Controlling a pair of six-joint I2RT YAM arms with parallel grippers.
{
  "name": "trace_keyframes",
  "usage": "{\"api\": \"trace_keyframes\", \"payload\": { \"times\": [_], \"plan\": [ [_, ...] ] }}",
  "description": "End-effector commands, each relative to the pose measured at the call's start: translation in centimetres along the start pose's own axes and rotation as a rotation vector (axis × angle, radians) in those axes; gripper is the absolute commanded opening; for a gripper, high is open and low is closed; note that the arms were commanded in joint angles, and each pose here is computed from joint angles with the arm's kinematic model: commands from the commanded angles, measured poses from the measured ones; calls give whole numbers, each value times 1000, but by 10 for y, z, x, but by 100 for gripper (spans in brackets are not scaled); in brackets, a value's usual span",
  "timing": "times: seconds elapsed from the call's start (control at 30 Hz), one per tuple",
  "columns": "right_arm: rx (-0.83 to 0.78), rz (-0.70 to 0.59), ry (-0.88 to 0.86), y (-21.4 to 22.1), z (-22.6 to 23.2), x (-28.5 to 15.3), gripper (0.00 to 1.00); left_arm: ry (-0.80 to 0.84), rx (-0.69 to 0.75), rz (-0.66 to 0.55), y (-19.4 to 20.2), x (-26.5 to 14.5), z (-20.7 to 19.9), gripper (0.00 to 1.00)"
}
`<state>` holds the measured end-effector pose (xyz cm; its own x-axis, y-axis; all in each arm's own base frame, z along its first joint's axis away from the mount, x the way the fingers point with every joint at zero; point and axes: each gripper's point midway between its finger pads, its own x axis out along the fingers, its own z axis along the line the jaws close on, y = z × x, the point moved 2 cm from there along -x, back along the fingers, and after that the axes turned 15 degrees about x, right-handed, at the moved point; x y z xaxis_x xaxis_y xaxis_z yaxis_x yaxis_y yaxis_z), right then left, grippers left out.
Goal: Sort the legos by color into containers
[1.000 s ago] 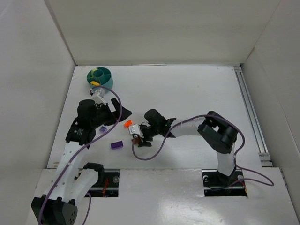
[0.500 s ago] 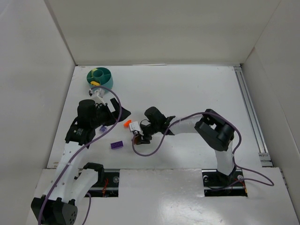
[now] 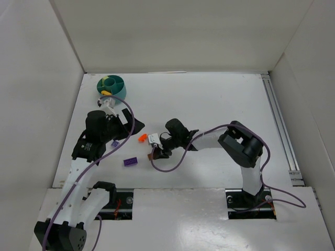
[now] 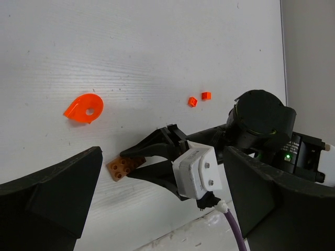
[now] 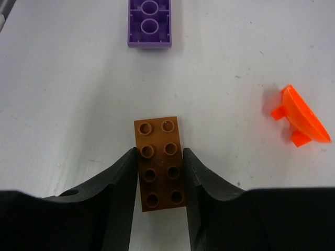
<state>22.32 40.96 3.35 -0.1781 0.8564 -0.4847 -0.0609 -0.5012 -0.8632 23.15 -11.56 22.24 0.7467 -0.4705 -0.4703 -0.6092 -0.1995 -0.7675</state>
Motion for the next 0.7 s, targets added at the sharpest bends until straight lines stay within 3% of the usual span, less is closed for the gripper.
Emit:
{"api": "trace_keyframes", "payload": {
  "times": [0.0,0.17,0.43,0.67],
  "plan": [
    [80,90,75,32,5,-15,22,10,39,-64,-19,-10,-8,100],
    [19,-12,196,-19,5,-49,16,75,40,-64,-19,-10,-18,100],
    [39,-200,357,-63,-9,-112,15,448,129,-68,-5,-15,-62,97],
    [-5,-369,356,-109,-9,-147,15,490,113,-28,6,-2,-70,92]
  ]
}}
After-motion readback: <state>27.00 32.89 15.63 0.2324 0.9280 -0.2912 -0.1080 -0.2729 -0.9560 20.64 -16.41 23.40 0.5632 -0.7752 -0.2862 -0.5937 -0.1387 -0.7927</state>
